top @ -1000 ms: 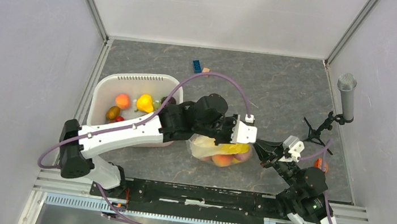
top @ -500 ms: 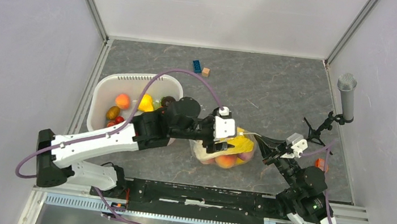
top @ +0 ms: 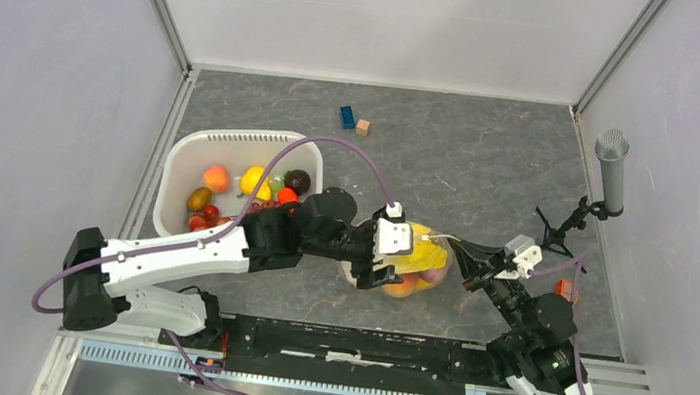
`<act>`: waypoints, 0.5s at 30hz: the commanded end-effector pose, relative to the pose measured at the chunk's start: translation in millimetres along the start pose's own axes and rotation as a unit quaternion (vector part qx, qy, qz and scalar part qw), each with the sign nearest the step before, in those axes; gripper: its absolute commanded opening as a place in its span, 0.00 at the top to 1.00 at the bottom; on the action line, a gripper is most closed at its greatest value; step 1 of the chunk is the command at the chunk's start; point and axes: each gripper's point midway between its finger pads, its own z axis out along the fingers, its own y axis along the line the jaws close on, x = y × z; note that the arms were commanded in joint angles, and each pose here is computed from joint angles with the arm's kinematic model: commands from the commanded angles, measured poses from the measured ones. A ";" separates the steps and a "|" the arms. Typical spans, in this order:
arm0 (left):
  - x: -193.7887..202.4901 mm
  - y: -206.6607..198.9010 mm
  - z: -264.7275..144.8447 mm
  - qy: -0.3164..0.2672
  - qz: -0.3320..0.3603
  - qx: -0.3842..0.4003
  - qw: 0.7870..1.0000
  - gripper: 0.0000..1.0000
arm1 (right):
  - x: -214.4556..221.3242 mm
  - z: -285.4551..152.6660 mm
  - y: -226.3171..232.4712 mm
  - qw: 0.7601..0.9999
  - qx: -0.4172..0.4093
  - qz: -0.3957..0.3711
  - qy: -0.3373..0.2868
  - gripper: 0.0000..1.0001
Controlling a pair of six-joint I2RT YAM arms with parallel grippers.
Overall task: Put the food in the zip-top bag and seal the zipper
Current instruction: Zip the zipper food storage bag at the center of the board.
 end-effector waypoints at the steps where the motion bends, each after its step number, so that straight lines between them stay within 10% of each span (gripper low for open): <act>1: -2.1 7.4 13.2 -0.018 -0.016 -0.017 1.000 0.22 | -33.9 -5.9 6.3 0.998 -0.012 -0.006 -0.056 1.00; 15: -21.2 25.3 -4.7 -0.054 -0.004 -0.076 0.996 0.20 | -33.4 -7.4 5.8 0.998 -0.011 -0.008 -0.056 1.00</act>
